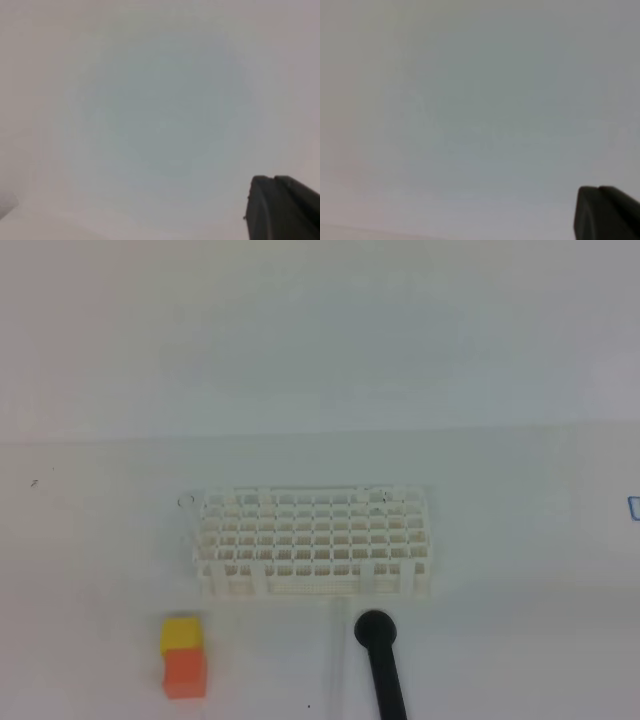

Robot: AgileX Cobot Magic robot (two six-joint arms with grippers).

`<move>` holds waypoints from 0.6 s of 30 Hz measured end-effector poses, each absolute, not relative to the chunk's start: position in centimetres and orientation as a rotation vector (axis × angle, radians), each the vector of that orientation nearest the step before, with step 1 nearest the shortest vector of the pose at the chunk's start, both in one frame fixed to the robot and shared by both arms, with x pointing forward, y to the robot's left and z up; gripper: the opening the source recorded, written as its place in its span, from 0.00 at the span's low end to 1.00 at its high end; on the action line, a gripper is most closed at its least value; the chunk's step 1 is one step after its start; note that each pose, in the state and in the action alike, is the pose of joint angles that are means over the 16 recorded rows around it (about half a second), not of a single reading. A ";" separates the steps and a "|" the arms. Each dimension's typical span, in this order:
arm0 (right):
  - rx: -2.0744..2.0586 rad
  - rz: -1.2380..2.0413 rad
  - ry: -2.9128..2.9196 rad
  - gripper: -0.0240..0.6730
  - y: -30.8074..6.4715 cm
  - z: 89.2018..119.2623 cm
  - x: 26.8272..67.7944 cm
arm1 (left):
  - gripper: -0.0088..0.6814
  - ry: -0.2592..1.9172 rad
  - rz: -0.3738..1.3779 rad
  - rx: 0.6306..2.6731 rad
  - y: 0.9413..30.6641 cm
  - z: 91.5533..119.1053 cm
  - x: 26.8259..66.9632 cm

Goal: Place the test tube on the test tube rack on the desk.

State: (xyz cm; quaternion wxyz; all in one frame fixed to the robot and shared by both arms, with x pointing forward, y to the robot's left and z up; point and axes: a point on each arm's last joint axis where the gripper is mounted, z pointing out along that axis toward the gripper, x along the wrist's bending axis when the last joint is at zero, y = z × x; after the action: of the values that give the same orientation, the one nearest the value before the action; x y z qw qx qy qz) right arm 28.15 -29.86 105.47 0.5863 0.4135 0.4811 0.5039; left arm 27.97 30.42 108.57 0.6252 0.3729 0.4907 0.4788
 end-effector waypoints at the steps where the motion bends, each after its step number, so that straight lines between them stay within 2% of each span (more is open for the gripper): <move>1: 0.973 1.160 1.138 0.03 -29.9 106.2 28.0 | 0.01 1.174 1.099 0.851 30.7 108.9 28.1; 5: 1.026 1.104 1.212 0.03 -30.0 108.8 27.8 | 0.01 1.380 1.034 0.849 31.3 109.1 29.1; 9: 1.104 1.064 1.293 0.03 -30.0 110.5 28.1 | 0.01 1.560 0.886 0.954 30.8 107.9 30.6; 14: 1.196 1.036 1.380 0.03 -29.9 111.5 28.9 | 0.01 1.698 0.572 1.158 28.9 105.8 32.8; 18: 1.250 1.032 1.424 0.03 -29.8 111.6 29.4 | 0.01 1.698 0.289 1.315 26.8 104.8 34.5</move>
State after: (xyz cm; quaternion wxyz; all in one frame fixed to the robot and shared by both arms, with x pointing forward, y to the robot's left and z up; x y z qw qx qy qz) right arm 29.39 -29.79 111.58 0.4725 0.5105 0.5818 0.4215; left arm 34.54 26.83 104.77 0.4681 0.5362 0.6925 0.1178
